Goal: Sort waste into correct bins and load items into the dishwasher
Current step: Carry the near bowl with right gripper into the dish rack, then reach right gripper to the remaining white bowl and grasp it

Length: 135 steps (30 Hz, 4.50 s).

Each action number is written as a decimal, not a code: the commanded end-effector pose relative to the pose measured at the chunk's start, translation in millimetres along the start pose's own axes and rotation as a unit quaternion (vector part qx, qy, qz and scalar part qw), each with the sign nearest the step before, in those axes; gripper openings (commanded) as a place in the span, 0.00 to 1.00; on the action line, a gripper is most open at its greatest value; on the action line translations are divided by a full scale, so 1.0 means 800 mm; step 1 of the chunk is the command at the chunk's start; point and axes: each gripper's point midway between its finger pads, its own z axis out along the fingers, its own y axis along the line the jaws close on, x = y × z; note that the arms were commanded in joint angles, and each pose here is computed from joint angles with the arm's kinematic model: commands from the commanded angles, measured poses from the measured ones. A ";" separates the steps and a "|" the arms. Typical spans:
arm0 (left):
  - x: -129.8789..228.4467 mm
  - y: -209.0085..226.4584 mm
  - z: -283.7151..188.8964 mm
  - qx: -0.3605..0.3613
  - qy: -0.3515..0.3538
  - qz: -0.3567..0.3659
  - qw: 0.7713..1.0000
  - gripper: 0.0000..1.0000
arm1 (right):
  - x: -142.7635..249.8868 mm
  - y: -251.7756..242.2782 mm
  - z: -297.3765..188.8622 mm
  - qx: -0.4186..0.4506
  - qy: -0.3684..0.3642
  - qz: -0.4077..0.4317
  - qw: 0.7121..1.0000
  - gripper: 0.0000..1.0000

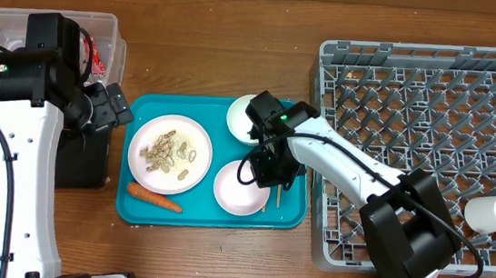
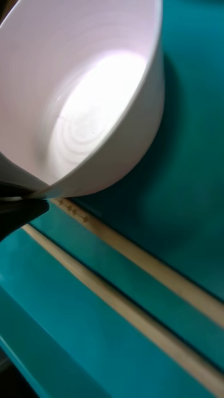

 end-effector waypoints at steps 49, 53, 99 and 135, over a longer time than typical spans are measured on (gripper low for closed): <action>-0.047 0.001 -0.007 -0.009 -0.080 -0.004 0.997 1.00 | 0.169 -0.579 -0.412 0.609 -0.174 0.513 0.580 0.04; -0.048 0.000 -0.007 -0.008 -0.083 -0.005 0.997 1.00 | 0.148 -0.594 -0.371 0.609 -0.140 0.495 0.603 0.04; -0.045 -0.005 -0.007 0.003 -0.076 0.028 0.997 1.00 | -0.133 -0.123 -0.285 -0.068 -0.278 0.111 0.952 0.88; -0.043 -0.005 -0.007 0.002 -0.072 0.028 0.997 1.00 | -0.153 -0.072 -0.025 0.042 -0.088 0.139 0.986 0.15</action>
